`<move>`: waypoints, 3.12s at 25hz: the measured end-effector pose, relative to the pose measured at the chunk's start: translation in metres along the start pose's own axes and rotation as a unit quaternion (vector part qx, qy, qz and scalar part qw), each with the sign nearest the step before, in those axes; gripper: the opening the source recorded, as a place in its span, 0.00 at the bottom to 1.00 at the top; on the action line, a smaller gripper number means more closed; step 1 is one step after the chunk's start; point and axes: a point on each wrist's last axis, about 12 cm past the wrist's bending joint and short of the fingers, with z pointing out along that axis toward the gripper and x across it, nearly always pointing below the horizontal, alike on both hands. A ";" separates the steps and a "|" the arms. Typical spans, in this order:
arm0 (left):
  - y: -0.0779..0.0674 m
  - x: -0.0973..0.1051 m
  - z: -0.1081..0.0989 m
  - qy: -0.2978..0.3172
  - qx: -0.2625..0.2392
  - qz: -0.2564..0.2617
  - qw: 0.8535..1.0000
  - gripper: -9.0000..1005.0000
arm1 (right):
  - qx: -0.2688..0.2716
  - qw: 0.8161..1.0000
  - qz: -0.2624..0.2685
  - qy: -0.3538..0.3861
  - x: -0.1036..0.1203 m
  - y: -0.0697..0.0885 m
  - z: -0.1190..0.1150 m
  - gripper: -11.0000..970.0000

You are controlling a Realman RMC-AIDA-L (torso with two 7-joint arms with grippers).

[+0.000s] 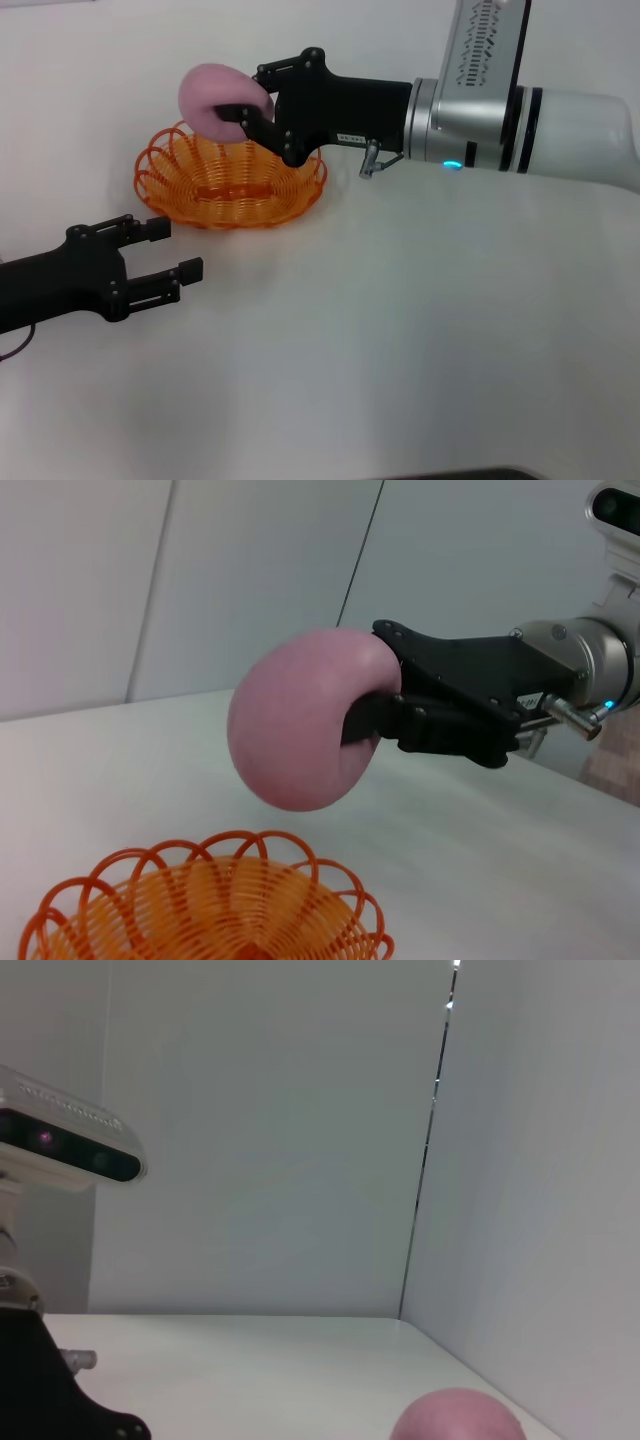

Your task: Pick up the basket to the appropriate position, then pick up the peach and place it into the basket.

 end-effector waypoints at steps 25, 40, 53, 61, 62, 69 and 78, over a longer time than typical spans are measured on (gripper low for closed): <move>-0.002 0.000 0.003 0.001 0.011 -0.002 1.000 0.75 | 0.007 1.000 0.013 -0.001 -0.001 0.001 0.007 0.66; -0.003 0.001 0.003 0.001 0.012 -0.003 1.000 0.75 | 0.011 1.000 0.018 -0.003 -0.001 0.001 0.007 0.99; -0.003 0.000 0.003 -0.002 0.012 -0.003 1.000 0.75 | 0.004 0.999 0.052 -0.014 -0.005 -0.005 -0.002 0.98; -0.001 -0.002 0.004 -0.003 0.010 -0.001 1.000 0.75 | -0.020 0.997 0.074 0.005 0.003 -0.003 -0.041 0.99; 0.000 -0.002 0.004 -0.004 0.009 -0.001 1.000 0.75 | -0.022 0.997 0.076 0.004 0.003 -0.002 -0.048 0.99; 0.000 -0.003 0.007 -0.006 0.010 -0.003 1.000 0.75 | -0.028 0.993 0.096 0.059 0.005 0.006 -0.104 0.99; -0.001 -0.004 0.008 -0.007 0.016 -0.005 1.000 0.75 | -0.031 0.982 0.142 0.117 0.005 0.009 -0.146 0.99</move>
